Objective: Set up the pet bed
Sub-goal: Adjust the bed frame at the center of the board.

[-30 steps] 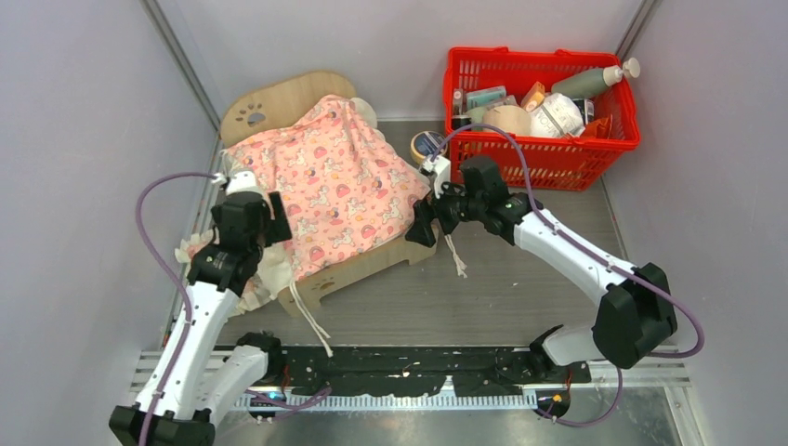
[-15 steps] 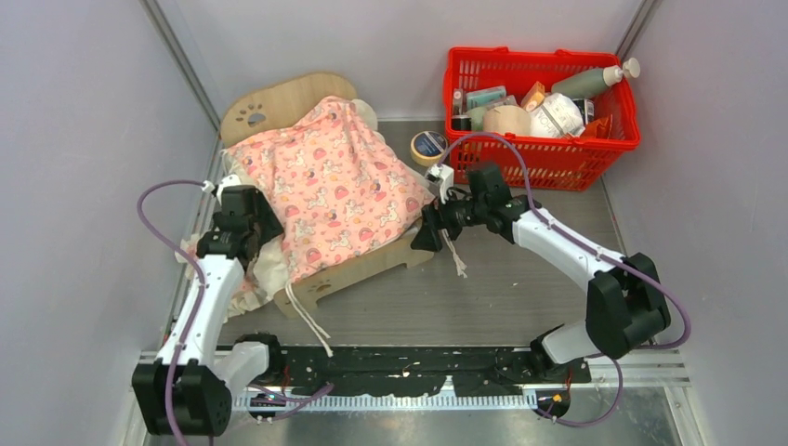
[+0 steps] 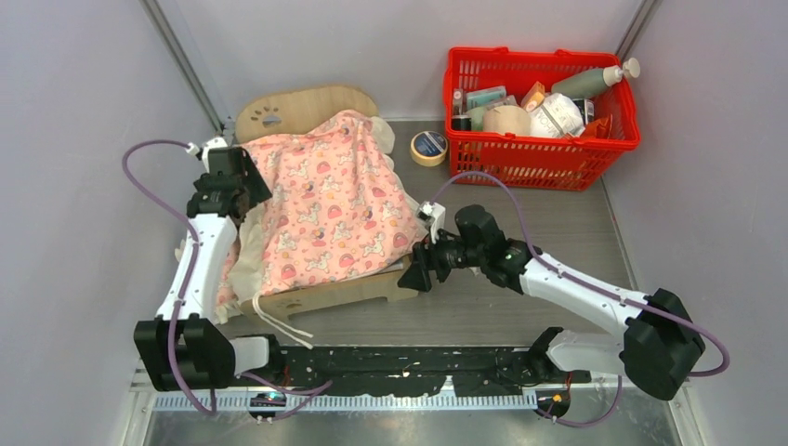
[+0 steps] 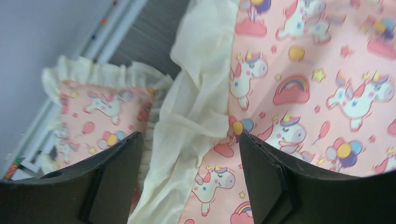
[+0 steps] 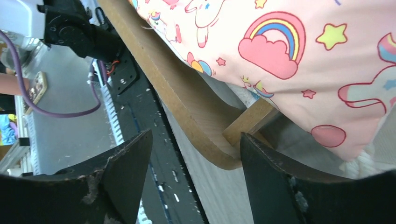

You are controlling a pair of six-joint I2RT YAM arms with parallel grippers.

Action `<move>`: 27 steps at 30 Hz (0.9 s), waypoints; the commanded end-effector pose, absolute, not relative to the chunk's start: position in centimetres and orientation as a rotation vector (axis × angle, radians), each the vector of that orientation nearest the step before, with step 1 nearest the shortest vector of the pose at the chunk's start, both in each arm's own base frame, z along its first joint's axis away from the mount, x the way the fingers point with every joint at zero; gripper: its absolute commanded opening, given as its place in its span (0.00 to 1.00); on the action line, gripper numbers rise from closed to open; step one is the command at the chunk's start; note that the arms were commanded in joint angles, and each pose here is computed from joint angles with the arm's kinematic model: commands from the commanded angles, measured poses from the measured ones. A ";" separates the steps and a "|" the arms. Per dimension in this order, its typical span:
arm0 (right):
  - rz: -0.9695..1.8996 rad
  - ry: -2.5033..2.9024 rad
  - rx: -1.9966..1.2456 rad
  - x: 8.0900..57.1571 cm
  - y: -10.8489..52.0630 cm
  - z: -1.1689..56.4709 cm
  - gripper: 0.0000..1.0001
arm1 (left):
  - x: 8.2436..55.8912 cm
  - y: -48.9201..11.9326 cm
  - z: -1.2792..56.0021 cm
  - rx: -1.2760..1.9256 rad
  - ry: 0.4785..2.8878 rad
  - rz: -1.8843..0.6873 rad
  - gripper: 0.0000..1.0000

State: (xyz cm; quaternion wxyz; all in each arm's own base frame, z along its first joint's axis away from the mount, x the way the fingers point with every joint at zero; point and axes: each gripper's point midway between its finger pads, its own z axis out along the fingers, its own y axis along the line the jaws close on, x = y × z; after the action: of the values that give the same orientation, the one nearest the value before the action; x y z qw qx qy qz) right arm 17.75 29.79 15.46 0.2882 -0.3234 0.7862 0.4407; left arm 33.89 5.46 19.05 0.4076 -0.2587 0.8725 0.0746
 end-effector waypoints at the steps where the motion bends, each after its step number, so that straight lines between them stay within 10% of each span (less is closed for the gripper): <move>1: 1.263 2.070 -0.748 16.3 31.3 16.4 0.71 | 33.1 8.5 24.3 -0.662 2.069 0.373 0.79; 15: 0.779 2.051 -0.605 20.0 24.9 19.0 0.56 | 27.8 -7.6 26.3 -0.058 2.118 -0.159 0.75; 27: 1.033 1.969 -0.423 18.2 28.1 21.9 0.86 | 25.4 5.4 21.0 -0.694 2.061 0.224 0.83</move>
State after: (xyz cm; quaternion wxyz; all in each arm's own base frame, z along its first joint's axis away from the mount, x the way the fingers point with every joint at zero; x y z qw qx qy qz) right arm 18.62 26.79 18.96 0.3803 -0.1769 0.8250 0.3788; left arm 26.31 2.69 21.97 0.4543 -0.1947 0.8645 0.0910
